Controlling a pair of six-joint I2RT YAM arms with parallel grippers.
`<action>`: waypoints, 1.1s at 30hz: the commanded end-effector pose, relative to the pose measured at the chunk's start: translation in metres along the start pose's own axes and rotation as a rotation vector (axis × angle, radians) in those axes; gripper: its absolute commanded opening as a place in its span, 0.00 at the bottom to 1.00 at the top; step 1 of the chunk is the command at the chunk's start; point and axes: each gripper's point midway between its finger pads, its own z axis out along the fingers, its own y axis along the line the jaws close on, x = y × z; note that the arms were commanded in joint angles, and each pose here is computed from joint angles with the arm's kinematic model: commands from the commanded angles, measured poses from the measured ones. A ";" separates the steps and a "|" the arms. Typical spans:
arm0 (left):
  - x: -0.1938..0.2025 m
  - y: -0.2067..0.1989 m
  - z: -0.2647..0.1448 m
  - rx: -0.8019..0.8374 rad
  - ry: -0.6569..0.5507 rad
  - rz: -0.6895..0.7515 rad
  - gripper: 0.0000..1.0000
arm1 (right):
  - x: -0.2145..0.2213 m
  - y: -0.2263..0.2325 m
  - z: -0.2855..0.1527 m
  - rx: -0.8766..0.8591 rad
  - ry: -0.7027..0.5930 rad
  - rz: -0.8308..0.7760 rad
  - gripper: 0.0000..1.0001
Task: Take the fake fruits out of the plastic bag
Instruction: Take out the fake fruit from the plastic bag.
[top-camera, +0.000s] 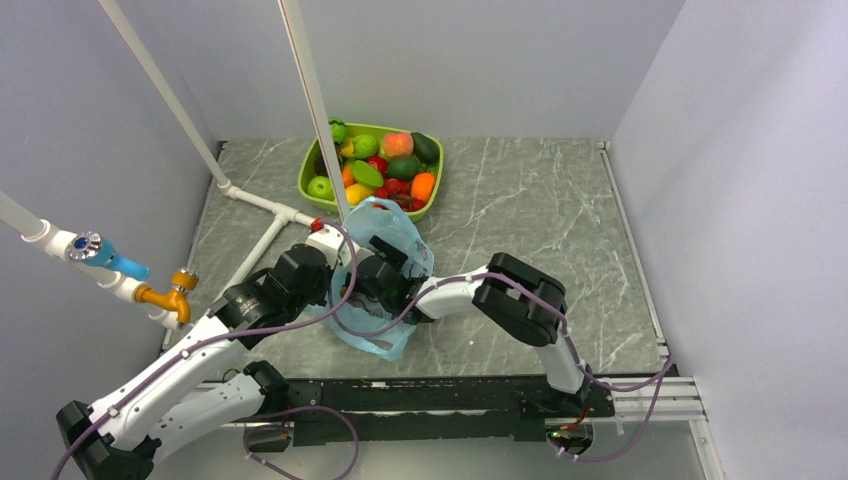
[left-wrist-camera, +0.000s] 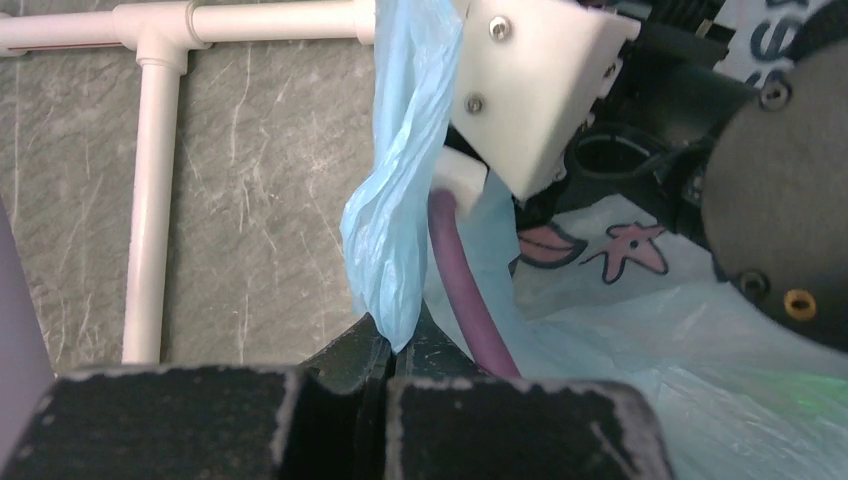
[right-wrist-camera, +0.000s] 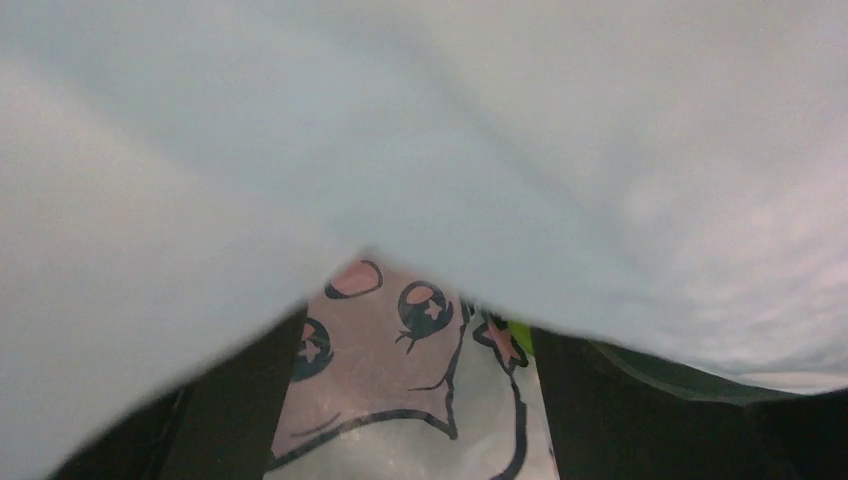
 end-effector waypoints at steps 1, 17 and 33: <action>-0.011 -0.016 -0.003 0.083 -0.031 -0.013 0.00 | -0.023 -0.025 0.003 0.060 -0.043 0.011 0.88; -0.011 -0.017 -0.003 0.084 -0.031 -0.012 0.00 | -0.073 -0.040 -0.032 0.110 -0.131 -0.009 0.92; -0.010 -0.018 -0.002 0.091 -0.026 -0.012 0.00 | -0.066 -0.009 -0.041 0.066 -0.124 0.011 0.75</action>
